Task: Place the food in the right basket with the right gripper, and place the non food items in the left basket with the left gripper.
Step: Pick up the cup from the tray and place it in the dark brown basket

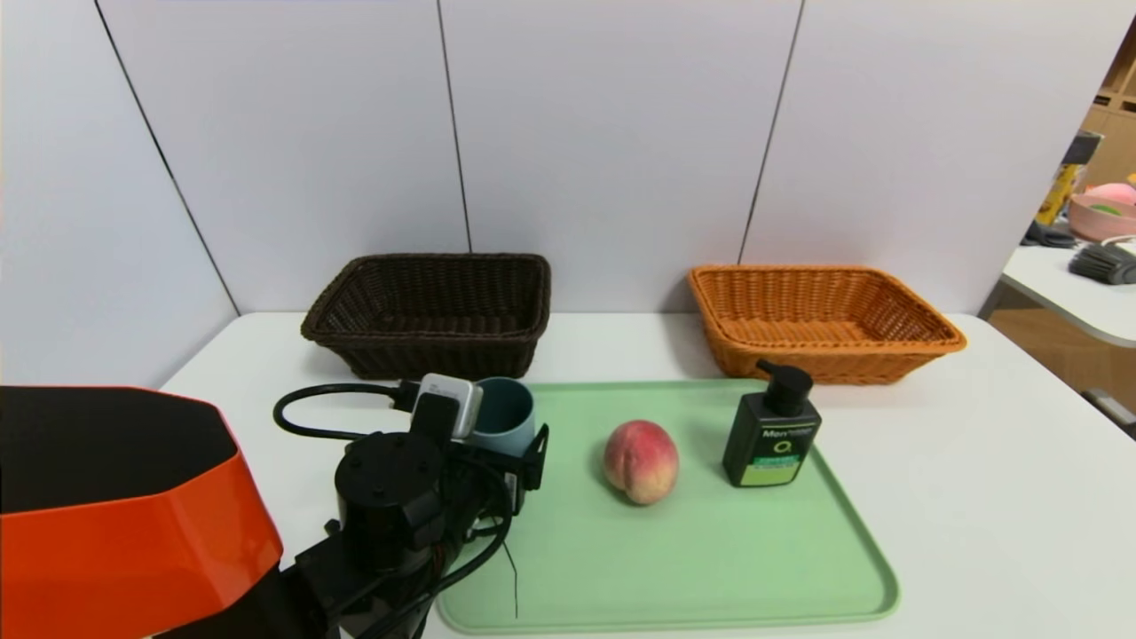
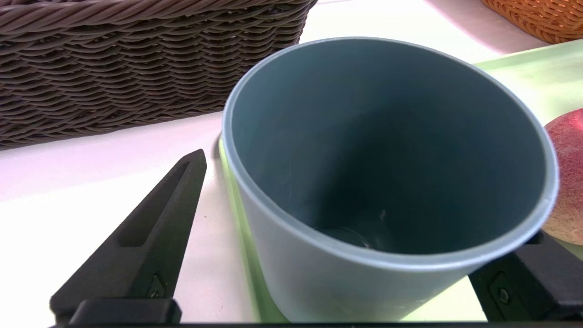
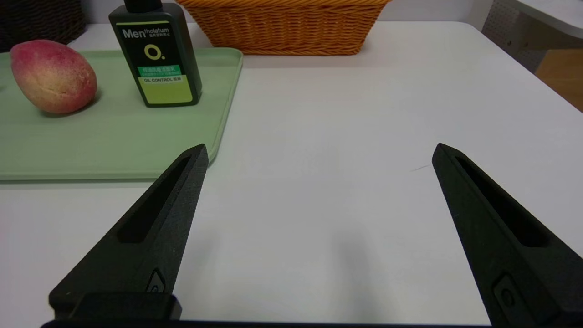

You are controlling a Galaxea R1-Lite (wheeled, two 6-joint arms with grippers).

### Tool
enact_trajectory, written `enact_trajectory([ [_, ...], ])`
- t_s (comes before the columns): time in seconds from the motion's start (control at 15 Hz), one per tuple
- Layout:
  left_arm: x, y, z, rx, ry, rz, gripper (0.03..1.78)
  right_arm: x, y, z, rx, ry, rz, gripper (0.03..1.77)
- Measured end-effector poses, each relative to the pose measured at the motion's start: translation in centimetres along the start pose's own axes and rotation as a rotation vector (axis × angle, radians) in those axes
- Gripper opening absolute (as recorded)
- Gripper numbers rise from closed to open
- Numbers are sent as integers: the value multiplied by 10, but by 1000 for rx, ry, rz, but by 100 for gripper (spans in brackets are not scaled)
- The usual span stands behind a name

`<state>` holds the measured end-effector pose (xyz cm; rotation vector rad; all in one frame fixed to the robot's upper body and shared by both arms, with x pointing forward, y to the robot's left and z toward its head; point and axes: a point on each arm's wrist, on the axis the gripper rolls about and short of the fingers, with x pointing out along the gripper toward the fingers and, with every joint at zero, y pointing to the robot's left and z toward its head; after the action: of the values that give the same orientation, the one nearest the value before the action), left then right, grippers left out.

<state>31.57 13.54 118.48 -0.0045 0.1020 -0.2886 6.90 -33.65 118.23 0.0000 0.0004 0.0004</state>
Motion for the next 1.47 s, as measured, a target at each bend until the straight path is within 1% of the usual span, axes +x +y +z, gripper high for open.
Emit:
enact_trajectory([
  [0.53, 0, 1, 0, 2, 1, 3, 169, 0, 0, 0, 0, 0, 0, 170],
  [0.6, 0, 1, 0, 2, 1, 5, 161, 0, 0, 0, 0, 0, 0, 170],
  [0.73, 0, 2, 0, 1, 1, 6, 128, 0, 0, 0, 0, 0, 0, 170],
  [0.8, 1, 2, 0, 1, 1, 7, 119, 0, 0, 0, 1, 0, 0, 170],
  [0.93, 0, 2, 0, 1, 1, 7, 116, 0, 0, 0, 0, 0, 0, 170],
  [1.2, 0, 2, 0, 1, 1, 7, 115, 0, 0, 0, 0, 0, 0, 170],
  [1.47, -5, 4, 13, -5, -38, 3, 115, 0, 0, 0, 0, 0, 0, 170],
])
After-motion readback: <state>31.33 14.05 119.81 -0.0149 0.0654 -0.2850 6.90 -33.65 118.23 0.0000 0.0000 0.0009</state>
